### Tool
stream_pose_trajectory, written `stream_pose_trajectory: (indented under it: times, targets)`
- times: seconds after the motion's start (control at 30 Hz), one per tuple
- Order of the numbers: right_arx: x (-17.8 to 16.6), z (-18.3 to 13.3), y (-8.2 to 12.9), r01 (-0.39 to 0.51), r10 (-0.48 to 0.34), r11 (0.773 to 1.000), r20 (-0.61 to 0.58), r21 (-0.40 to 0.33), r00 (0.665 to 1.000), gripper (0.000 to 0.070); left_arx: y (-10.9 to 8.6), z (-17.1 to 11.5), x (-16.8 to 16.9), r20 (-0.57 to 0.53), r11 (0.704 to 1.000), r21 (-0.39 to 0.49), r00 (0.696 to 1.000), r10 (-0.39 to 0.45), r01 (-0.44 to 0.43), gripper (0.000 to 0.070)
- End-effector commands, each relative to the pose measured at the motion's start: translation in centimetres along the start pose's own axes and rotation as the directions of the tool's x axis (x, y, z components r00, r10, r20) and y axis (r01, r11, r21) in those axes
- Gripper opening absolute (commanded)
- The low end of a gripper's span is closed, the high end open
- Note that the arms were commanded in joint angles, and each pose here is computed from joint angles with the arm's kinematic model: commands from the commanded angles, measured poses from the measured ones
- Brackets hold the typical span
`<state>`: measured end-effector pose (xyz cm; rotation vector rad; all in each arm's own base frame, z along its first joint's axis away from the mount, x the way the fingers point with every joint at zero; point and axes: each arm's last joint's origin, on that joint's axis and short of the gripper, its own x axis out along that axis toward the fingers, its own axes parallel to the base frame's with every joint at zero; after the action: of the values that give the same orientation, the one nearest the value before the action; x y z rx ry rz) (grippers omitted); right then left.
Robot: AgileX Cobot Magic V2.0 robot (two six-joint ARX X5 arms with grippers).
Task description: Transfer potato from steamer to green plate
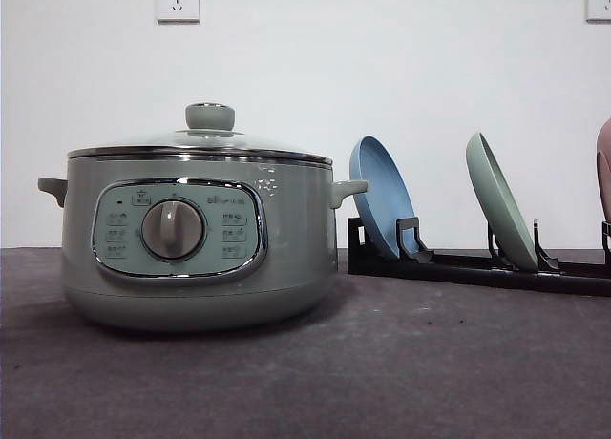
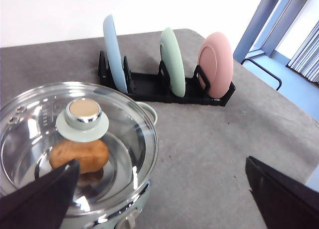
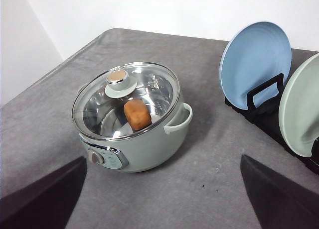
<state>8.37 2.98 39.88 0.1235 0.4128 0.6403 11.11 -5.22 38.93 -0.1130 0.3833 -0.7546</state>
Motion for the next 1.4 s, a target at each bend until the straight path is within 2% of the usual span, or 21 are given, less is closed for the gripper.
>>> stream_pose_trajectory:
  times: [0.0, 0.07, 0.17, 0.37, 0.57, 0.83, 1.07, 1.37]
  targets:
    - [-0.3, 0.5, 0.2, -0.005, 0.006, 1.0, 0.023, -0.025, 1.0, 0.0624, -0.3, 0.8, -0.3, 0.035, 0.999, 0.033, 0.999, -0.013, 0.012, 0.0677]
    - [-0.1, 0.7, 0.1, -0.001, 0.001, 1.0, 0.026, -0.002, 1.0, 0.0624, -0.3, 0.8, -0.3, 0.043, 0.999, 0.038, 0.999, -0.014, 0.013, 0.0677]
    - [1.2, 1.0, -0.5, 0.005, -0.005, 0.998, -0.008, 0.069, 1.0, 0.0624, -0.3, 1.0, -0.2, 0.052, 0.999, 0.043, 0.999, -0.015, 0.013, 0.0677]
    - [6.1, 2.7, -2.9, 0.034, -0.014, 0.988, -0.134, 0.149, 0.991, 0.0624, -0.2, 1.2, 0.0, 0.063, 0.999, 0.048, 0.998, -0.017, 0.014, 0.0677]
    - [12.2, 5.6, -6.5, 0.09, -0.028, 0.965, -0.242, 0.247, 0.97, 0.0624, -0.2, 1.1, 0.0, 0.061, 0.999, 0.046, 0.998, -0.016, 0.014, 0.0677]
    - [19.4, 8.2, -11.8, 0.164, -0.058, 0.932, -0.314, 0.324, 0.948, 0.0623, -0.2, 1.0, 0.0, 0.049, 0.999, 0.041, 0.999, -0.015, 0.013, 0.0677]
    - [23.4, 8.3, -16.3, 0.255, -0.126, 0.903, -0.355, 0.345, 0.926, 0.0623, -0.2, 1.0, 0.0, 0.049, 0.999, 0.039, 0.999, -0.015, 0.013, 0.0677]
    - [26.1, 6.6, -20.2, 0.311, -0.179, 0.885, -0.365, 0.347, 0.914, 0.061, -0.1, 0.8, 0.1, 0.028, 1.0, 0.018, 1.0, -0.013, 0.013, 0.0677]
